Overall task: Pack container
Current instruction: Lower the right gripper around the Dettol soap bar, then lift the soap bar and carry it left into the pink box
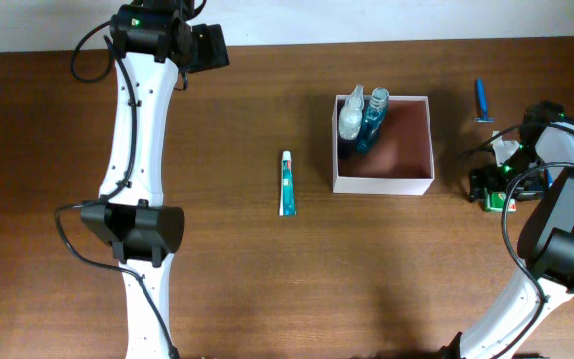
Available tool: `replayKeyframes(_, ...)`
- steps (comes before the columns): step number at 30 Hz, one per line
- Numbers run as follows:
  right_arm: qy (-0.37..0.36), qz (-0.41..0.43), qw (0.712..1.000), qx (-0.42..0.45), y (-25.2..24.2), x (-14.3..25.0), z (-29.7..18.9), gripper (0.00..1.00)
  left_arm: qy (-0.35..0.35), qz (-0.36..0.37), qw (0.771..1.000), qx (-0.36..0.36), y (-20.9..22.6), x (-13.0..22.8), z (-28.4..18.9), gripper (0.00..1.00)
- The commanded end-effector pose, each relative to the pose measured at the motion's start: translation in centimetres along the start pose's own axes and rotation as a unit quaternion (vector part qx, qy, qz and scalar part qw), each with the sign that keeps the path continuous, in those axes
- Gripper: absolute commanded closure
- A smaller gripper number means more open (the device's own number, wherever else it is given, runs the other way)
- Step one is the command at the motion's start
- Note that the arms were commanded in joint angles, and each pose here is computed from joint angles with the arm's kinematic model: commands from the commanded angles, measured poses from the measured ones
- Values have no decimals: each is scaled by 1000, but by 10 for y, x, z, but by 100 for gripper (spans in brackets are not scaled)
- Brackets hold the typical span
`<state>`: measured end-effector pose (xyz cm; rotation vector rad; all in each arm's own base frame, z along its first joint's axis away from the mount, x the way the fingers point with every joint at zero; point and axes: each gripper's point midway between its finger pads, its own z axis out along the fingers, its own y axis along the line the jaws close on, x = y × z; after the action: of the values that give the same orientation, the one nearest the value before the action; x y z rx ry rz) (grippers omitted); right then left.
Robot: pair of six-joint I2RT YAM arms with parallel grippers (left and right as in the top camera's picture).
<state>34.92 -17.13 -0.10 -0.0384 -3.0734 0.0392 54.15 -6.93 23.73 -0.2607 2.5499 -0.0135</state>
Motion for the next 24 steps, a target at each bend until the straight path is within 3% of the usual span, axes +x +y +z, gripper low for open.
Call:
replayKeyframes(1, 7, -1, 1000, -3, -1, 4, 9, 1, 0, -7, 1000, -6, 4, -1, 1, 1)
replayKeyframes(6, 7, -1, 1000, -2, -1, 4, 9, 0, 0, -7, 1000, -6, 4, -1, 1, 1)
replayKeyframes(12, 8, -1, 1000, -3, 0, 4, 9, 16, 0, -7, 1000, -5, 4, -1, 1, 1)
replayKeyframes(14, 9, -1, 1000, -3, 0, 5, 9, 27, 0, -7, 1000, -6, 4, -1, 1, 1)
replayKeyframes(19, 14, 0, 1000, -5, 1, 7, 8, 34, 0, -7, 1000, -6, 4, -1, 1, 1)
replayKeyframes(21, 16, 0, 1000, -6, 1, 8, 5, 48, 0, -7, 1000, -6, 4, -1, 1, 1)
replayKeyframes(24, 17, 0, 1000, -7, 0, 7, 1, 54, 0, -7, 1000, -5, 4, -1, 1, 1)
